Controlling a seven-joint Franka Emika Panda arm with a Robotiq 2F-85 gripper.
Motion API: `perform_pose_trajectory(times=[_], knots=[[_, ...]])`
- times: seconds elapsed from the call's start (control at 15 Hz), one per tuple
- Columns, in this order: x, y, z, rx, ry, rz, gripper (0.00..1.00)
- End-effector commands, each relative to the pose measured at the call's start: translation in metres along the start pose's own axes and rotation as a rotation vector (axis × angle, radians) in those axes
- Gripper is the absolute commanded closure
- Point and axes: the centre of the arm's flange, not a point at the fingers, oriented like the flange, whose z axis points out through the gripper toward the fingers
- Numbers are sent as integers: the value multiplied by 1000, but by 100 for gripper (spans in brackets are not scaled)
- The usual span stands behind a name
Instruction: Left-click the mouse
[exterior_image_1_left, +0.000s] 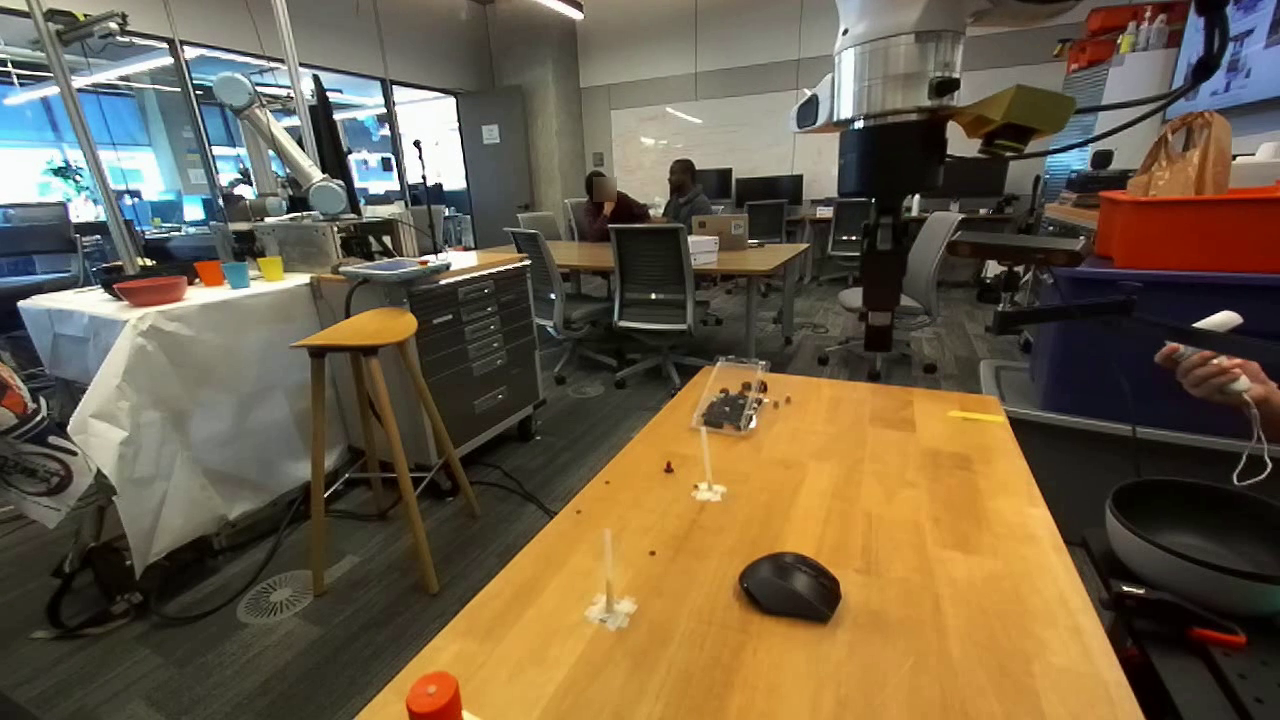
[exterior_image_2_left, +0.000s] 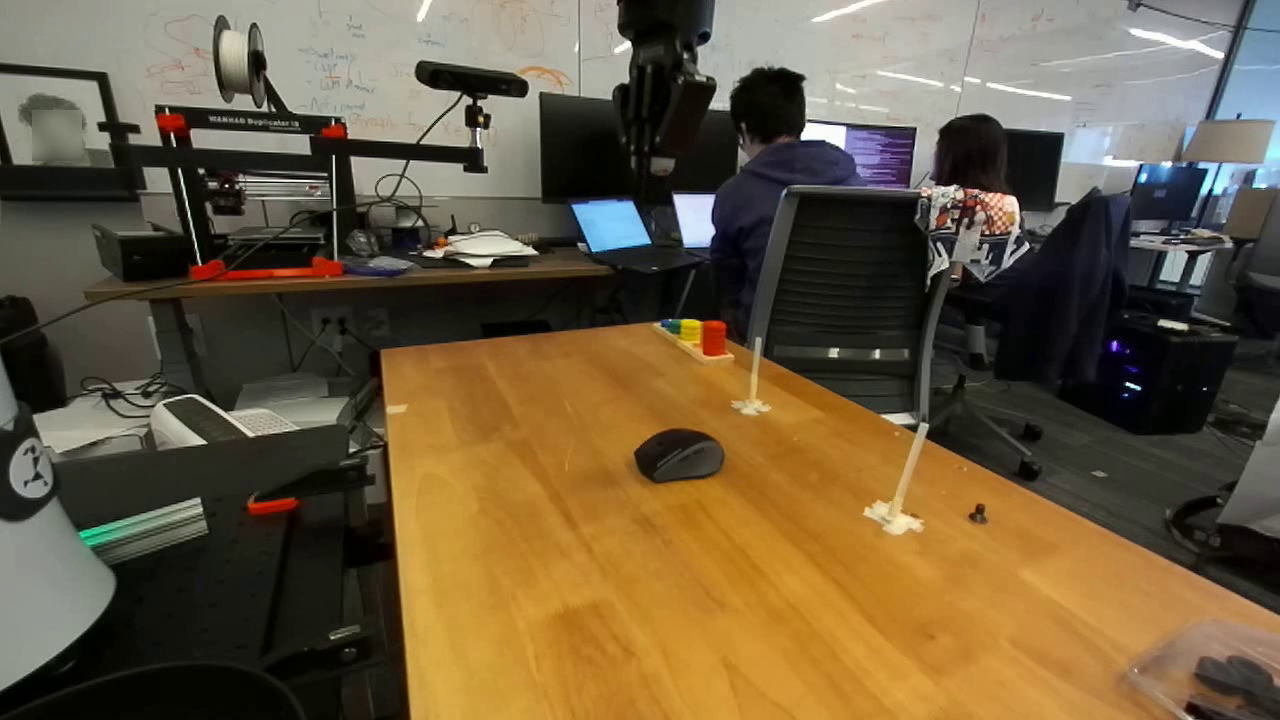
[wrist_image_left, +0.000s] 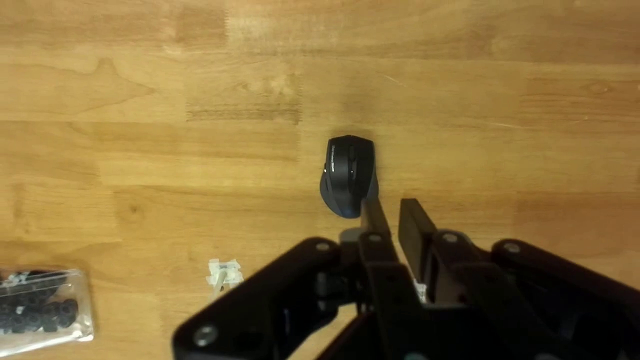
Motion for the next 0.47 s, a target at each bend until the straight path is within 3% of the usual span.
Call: perform_pose_trajectory(times=[0.0,0.13,0.4], knots=[[-2,1,-1,5,-10,2,76],[-4,2,-3,9,-14,2,67],[-4,2,-2,10,-15,1,67]])
